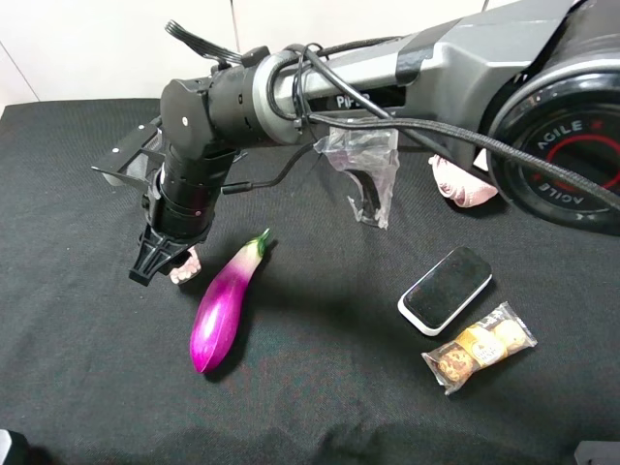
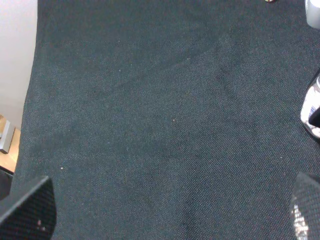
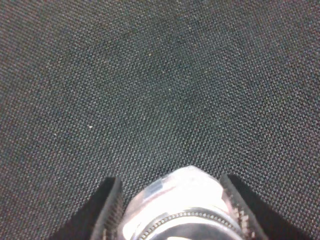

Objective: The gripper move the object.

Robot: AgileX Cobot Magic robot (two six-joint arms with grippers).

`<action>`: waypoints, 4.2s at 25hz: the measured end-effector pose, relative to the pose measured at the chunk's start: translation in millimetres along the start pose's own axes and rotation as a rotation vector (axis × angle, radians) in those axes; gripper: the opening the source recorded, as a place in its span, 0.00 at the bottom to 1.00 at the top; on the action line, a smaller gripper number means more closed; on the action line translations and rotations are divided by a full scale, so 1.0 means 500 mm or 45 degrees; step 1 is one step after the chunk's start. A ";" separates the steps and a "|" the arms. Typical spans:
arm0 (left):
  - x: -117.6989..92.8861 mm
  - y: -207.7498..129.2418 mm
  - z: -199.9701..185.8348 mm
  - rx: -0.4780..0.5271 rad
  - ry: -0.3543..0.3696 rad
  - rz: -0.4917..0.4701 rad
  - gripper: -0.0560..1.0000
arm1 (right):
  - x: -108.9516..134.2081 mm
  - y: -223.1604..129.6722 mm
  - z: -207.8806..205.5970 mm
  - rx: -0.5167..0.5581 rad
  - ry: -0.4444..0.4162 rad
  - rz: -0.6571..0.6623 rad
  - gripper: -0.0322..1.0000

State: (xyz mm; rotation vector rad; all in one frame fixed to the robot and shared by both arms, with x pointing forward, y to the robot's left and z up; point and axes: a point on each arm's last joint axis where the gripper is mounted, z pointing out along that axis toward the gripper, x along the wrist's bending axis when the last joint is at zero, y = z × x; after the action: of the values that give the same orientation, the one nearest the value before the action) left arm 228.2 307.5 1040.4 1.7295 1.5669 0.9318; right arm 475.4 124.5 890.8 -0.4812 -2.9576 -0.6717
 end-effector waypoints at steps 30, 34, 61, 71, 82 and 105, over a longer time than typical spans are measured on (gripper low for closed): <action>0.000 0.000 0.000 0.000 0.000 0.000 0.99 | 0.011 0.009 -0.070 0.047 -0.019 -0.052 0.66; 0.000 0.000 0.000 0.000 0.000 0.000 0.99 | 0.012 0.007 -0.098 0.096 -0.048 -0.058 0.66; 0.000 0.000 0.000 0.000 0.000 0.000 0.99 | -0.003 -0.023 -0.353 0.250 -0.196 0.091 0.66; 0.000 0.000 0.000 0.000 0.000 0.000 0.99 | 0.021 -0.066 -0.439 0.208 -0.278 0.116 0.66; 0.000 0.000 0.000 0.000 0.000 0.000 0.99 | 0.030 -0.162 -0.567 0.114 -0.387 0.214 0.66; 0.000 0.000 0.000 0.000 0.000 0.000 0.99 | 0.090 -0.401 -0.710 -0.078 -0.601 0.475 0.66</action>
State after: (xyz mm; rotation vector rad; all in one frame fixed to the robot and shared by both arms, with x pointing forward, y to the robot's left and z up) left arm 228.2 307.5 1040.4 1.7295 1.5669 0.9318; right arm 368.9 -187.6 1135.1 -1.3219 -3.1154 -0.6811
